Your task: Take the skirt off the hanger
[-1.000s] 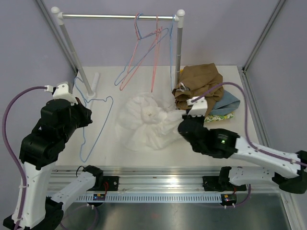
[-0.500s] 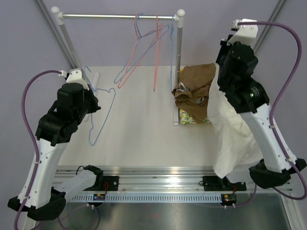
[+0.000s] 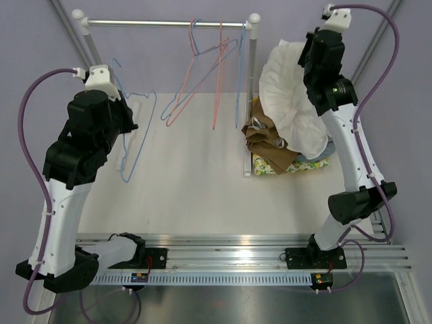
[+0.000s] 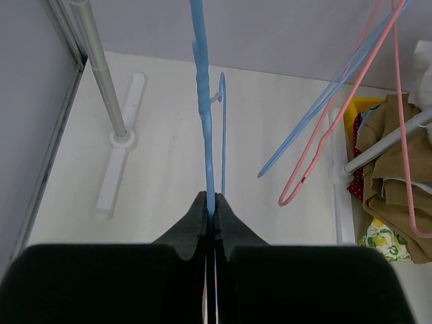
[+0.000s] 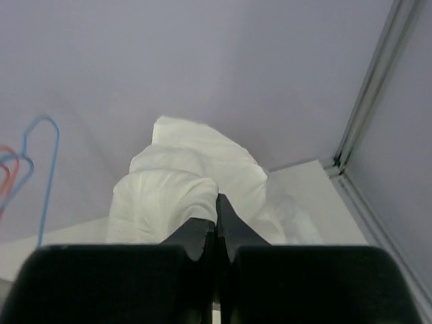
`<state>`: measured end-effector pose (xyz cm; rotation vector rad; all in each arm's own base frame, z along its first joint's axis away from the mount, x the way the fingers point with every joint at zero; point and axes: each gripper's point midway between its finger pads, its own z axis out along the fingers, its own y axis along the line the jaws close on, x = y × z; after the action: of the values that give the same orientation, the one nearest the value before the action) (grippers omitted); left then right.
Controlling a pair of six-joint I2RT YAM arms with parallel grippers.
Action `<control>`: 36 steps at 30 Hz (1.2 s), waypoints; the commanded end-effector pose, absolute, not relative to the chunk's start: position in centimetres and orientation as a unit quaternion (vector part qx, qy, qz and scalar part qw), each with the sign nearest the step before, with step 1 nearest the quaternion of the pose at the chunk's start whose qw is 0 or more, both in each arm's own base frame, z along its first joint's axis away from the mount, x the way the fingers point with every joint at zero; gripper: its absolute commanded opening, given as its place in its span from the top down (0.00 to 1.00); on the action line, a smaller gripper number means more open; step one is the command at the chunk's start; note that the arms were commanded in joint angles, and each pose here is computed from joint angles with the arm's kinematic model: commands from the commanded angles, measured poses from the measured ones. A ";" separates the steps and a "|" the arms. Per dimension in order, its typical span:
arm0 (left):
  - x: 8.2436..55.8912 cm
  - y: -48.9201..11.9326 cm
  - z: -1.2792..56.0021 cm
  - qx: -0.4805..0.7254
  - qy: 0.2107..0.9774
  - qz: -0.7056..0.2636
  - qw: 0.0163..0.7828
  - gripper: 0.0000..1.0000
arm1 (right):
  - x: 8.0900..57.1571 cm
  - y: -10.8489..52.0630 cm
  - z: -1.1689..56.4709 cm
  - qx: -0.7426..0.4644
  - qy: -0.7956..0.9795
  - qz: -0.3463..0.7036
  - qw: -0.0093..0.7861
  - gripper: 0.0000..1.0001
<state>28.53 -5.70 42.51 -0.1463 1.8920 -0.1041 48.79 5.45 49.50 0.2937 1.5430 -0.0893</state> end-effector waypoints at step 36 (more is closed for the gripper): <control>45.1 -15.8 45.1 0.030 0.751 -0.140 0.644 0.99 | 30.9 10.9 15.6 0.114 0.866 0.182 0.452 0.09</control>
<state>47.06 -15.66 42.31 0.0831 1.7907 -0.2717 31.42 10.42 14.33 0.3049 2.1635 0.4104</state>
